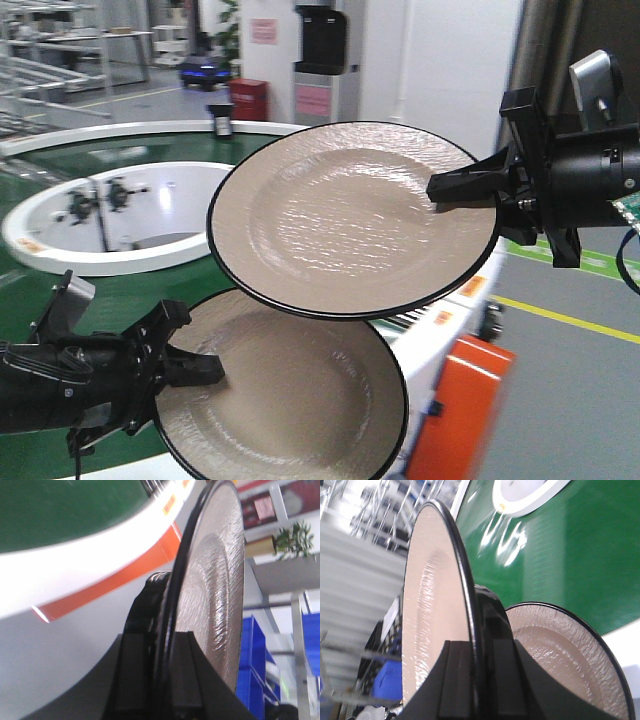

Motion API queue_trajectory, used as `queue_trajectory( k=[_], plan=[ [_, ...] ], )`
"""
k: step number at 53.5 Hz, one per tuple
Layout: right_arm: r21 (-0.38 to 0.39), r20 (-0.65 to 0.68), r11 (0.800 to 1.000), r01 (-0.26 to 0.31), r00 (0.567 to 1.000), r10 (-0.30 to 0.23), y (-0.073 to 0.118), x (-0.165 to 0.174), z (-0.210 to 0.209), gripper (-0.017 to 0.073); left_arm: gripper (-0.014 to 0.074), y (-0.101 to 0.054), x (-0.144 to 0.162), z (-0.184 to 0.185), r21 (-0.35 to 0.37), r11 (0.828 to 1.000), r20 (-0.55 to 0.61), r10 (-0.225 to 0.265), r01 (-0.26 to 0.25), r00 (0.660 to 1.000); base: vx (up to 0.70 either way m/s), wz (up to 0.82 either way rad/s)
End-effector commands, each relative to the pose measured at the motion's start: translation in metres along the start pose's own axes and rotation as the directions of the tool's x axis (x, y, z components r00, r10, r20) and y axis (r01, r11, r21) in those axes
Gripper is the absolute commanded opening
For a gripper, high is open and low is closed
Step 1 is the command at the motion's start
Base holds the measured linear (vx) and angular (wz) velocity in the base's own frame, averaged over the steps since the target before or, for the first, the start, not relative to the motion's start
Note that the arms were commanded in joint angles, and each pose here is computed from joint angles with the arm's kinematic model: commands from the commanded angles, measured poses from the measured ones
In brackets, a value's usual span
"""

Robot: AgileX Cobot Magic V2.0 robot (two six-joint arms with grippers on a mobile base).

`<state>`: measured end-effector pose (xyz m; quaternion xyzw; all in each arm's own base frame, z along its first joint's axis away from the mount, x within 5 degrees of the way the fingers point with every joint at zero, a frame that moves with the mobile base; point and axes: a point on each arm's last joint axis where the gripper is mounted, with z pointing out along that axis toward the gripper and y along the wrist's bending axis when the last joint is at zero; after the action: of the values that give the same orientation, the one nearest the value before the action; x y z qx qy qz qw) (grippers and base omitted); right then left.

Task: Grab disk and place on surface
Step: 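Carry both held plates while driving to the steel table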

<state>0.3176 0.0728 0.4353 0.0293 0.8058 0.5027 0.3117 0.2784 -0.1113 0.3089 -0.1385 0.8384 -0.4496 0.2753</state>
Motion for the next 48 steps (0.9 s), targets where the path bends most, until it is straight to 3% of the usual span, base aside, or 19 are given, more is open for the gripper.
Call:
queue_trajectory(
  k=[1, 48],
  plan=[
    [-0.130, 0.110, 0.991, 0.009, 0.994, 0.005, 0.0334, -0.0059, -0.0176, -0.0008, 0.0001, -0.0228, -0.0054, -0.0125, 0.099, 0.994, 0.049, -0.051, 0.046, 0.997, -0.12, -0.59],
    [-0.131, 0.110, 0.991, 0.010, 0.994, 0.004, 0.0339, -0.0056, -0.0179, -0.0008, 0.0001, -0.0229, -0.0053, -0.0125, 0.099, 0.994, 0.048, -0.051, 0.046, 0.998, 0.00, -0.55]
  ],
)
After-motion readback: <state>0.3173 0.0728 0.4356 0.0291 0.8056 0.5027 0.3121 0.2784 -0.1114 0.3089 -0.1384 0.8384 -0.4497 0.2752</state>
